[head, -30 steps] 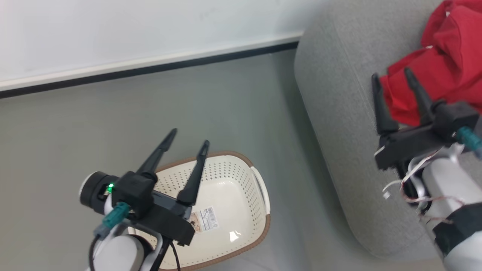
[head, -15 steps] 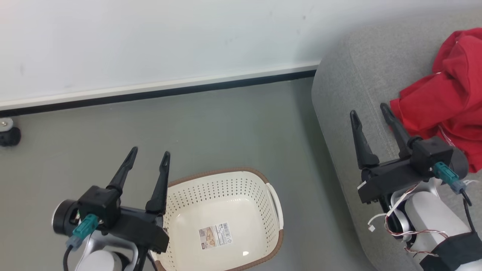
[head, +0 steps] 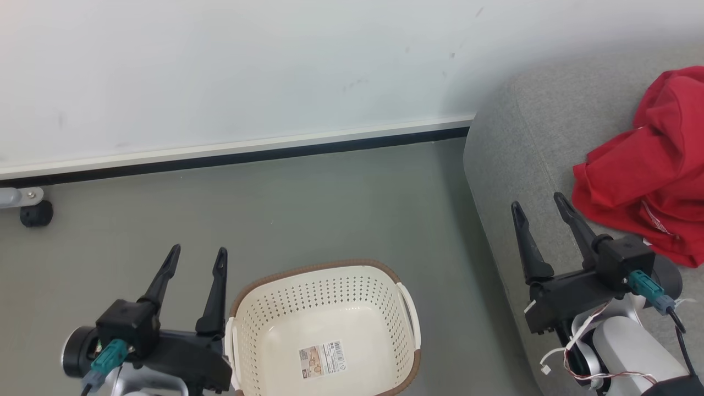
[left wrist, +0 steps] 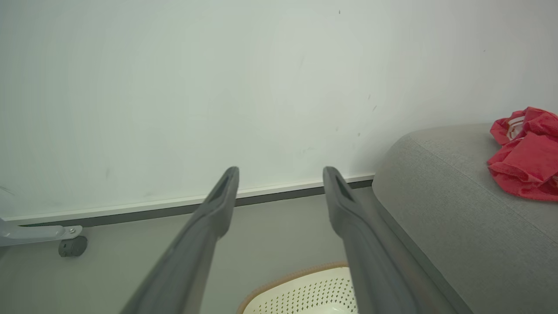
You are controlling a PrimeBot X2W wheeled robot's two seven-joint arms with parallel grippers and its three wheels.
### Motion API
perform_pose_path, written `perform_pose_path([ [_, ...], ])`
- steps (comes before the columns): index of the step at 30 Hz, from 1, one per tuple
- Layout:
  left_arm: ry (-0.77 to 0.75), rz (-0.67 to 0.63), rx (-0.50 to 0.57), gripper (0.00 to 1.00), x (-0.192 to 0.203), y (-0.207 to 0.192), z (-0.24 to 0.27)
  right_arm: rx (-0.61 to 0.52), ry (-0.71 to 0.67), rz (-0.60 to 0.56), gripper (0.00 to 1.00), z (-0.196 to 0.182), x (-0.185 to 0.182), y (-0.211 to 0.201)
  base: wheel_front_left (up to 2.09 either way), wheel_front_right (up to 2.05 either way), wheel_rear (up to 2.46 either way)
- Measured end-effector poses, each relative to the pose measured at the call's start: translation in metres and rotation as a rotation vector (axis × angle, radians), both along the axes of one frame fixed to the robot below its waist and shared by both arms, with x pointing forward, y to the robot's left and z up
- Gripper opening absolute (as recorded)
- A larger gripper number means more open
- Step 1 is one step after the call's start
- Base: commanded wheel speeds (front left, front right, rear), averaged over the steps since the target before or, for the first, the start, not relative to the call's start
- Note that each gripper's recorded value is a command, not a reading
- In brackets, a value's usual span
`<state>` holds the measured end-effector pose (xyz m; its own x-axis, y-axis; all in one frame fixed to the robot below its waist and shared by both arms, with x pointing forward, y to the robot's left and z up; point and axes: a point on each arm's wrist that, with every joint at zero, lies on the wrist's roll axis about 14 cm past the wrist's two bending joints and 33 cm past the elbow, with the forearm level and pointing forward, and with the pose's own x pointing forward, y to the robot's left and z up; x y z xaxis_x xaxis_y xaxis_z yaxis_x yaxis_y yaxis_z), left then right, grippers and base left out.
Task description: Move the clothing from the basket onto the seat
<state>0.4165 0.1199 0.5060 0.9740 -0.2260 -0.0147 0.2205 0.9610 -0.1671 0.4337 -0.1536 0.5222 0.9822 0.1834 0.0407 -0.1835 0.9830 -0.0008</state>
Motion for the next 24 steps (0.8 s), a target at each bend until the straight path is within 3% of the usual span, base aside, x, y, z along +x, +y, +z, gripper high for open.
perform_pose_path([
  [24, 0.021, 0.065, -0.002, 1.00, -0.011, 0.015, -0.006, 0.020, -0.004, -0.044, 1.00, 0.008, -0.017, -0.013, 0.00, 0.00, 0.00],
])
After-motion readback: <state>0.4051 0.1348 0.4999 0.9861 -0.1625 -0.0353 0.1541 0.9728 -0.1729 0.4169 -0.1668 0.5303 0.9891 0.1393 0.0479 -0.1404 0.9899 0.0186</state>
